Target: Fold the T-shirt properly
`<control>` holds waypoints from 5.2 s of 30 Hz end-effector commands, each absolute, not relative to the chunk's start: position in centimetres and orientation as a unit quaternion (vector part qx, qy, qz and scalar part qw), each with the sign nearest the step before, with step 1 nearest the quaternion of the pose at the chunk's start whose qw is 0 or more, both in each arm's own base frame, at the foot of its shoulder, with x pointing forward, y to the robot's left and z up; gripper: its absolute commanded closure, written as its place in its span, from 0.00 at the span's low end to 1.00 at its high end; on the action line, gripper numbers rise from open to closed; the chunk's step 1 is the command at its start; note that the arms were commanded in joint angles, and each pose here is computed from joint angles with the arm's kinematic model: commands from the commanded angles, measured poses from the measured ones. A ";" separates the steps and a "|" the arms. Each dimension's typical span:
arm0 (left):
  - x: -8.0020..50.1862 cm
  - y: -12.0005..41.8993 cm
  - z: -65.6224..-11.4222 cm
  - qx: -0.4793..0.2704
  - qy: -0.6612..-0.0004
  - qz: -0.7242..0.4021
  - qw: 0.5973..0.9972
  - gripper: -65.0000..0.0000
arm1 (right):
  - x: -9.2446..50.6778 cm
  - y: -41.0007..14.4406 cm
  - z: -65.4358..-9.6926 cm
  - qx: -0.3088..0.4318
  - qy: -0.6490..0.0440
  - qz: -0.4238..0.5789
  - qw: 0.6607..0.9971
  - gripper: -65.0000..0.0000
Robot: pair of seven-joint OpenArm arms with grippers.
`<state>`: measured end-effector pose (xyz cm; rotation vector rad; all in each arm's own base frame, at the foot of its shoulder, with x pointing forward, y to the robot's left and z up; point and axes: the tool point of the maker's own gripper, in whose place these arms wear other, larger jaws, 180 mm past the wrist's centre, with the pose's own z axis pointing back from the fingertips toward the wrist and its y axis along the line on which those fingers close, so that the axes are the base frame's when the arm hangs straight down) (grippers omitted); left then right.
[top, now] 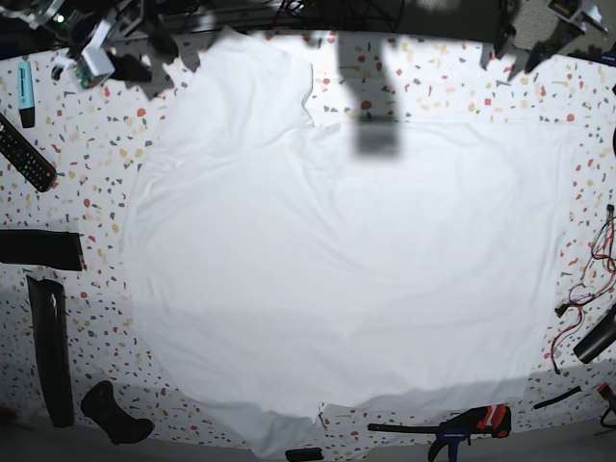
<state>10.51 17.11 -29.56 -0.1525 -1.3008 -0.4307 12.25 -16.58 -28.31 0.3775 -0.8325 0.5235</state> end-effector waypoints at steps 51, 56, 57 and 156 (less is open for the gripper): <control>19.4 27.6 -43.0 0.227 -0.316 -0.558 0.733 0.52 | 11.2 -16.5 -30.9 -0.015 -0.263 0.592 0.762 0.57; 19.5 27.2 -42.8 0.220 -0.327 -0.561 0.728 1.00 | 9.6 -13.3 -32.3 0.007 -0.256 0.637 0.727 0.57; 19.5 27.1 -42.8 0.220 -0.327 -0.561 0.728 1.00 | 9.7 -13.0 -32.4 0.002 -0.259 0.644 0.720 0.57; 38.4 27.3 -34.8 0.214 -0.550 -0.235 0.772 1.00 | 52.1 -14.5 -26.8 -0.044 -0.492 0.256 0.831 1.00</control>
